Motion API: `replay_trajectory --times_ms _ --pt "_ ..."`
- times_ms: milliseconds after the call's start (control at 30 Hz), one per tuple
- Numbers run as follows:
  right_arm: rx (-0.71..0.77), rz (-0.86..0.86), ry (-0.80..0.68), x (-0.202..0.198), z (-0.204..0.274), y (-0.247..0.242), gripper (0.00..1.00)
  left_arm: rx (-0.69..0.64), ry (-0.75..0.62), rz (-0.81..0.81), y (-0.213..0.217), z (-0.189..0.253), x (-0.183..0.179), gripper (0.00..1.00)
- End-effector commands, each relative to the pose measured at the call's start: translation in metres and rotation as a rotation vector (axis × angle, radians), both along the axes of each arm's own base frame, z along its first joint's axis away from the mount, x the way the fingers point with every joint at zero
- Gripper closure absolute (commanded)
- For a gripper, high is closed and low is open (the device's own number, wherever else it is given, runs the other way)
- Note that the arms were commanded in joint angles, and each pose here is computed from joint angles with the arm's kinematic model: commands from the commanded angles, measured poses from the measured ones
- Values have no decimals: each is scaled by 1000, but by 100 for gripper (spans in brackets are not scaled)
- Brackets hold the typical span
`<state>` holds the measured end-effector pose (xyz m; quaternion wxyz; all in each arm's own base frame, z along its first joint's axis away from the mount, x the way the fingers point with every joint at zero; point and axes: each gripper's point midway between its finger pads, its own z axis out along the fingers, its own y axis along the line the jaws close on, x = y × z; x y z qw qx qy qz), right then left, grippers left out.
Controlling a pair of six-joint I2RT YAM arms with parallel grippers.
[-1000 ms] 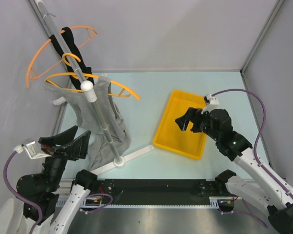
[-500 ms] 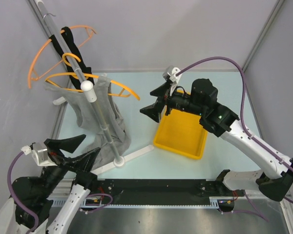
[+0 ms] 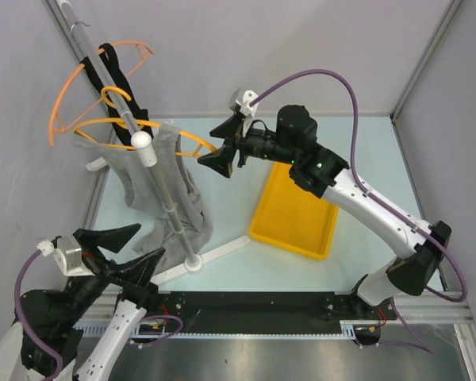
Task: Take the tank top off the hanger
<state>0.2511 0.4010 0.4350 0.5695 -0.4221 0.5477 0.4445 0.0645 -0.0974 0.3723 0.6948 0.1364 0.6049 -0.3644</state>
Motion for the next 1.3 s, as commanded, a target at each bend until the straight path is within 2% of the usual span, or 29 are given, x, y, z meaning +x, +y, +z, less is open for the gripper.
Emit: replay_trajectory --times_ms 0,200,333,500,533,800,833,933,1233,1267 --pt "95 12 -74 -1 44 12 19 -1 -43 -11 2 9 -11 0" --pt "113 24 -92 -1 47 30 30 -1 -42 -11 3 11 -13 0" --pt "109 27 -84 1 43 36 45 2 -47 -11 3 15 -15 1" --pt "124 45 -89 1 43 41 57 6 -35 -14 2 18 -13 1" --pt "126 47 -90 2 44 41 63 8 -34 -19 2 18 -13 0" --pt "138 80 -79 2 38 49 87 3 -35 -18 2 22 -15 0" --pt "141 77 -78 4 38 49 93 1 -34 -19 2 22 -16 1" --pt "179 76 -86 6 46 50 100 5 -26 -19 3 21 -16 0" --pt "350 124 -99 11 88 47 100 -23 -3 4 8 22 -18 1" --pt "338 133 -85 17 80 54 100 -28 2 10 9 22 -18 0"
